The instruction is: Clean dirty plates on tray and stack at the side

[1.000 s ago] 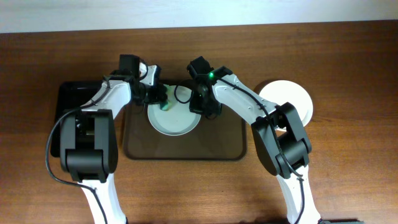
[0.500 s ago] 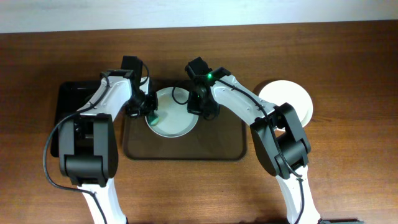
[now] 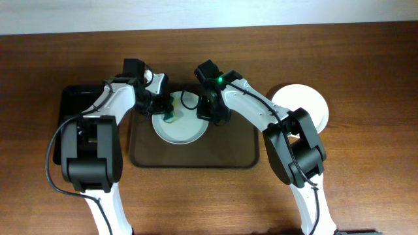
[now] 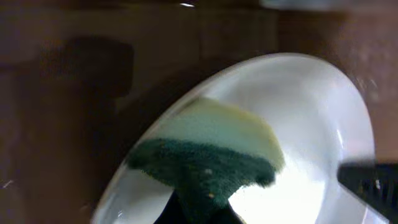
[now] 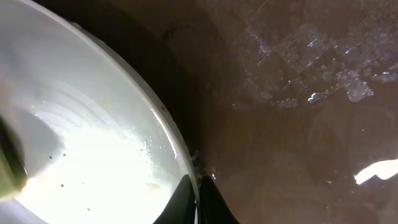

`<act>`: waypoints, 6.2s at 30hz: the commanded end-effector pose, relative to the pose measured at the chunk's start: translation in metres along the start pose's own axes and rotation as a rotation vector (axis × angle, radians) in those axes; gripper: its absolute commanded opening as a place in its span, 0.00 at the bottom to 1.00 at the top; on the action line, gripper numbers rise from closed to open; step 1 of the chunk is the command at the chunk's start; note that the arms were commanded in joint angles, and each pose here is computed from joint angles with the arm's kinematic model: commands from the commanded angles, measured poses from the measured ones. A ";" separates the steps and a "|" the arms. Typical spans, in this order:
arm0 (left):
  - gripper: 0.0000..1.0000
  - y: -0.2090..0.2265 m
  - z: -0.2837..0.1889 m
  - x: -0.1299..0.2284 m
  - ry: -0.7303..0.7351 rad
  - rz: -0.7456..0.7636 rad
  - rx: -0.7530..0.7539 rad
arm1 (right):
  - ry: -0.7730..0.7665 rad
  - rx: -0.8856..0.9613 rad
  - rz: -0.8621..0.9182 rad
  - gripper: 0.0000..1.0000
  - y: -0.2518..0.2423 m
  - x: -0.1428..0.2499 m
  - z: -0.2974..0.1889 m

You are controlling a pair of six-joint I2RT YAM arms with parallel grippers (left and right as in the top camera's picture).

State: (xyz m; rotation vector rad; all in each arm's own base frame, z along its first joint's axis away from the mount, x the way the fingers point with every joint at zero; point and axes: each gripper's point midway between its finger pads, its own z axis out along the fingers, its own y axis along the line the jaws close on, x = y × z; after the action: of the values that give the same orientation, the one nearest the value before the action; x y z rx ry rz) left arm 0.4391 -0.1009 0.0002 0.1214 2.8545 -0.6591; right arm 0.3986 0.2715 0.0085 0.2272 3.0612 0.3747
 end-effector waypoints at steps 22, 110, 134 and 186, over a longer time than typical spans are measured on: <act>0.00 0.028 -0.113 -0.060 0.004 -0.248 -0.365 | 0.044 0.082 -0.023 0.04 -0.026 0.008 0.010; 0.00 0.030 -0.101 -0.065 0.002 -0.242 -0.364 | -0.152 0.242 0.469 0.04 -0.328 -0.021 -0.183; 0.00 0.061 -0.224 -0.037 0.017 -0.291 -0.549 | -0.250 0.037 0.239 0.77 -0.252 -0.035 -0.195; 0.99 0.066 -0.371 -0.017 -0.377 -0.354 -0.595 | -0.756 0.087 -0.155 0.98 -0.155 0.047 -0.435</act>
State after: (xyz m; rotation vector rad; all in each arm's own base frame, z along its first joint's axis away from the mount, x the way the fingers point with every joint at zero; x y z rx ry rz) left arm 0.3946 0.1234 0.3034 -0.5750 2.5701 0.1421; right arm 0.3320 0.0353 0.3588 0.1203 2.4213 0.1362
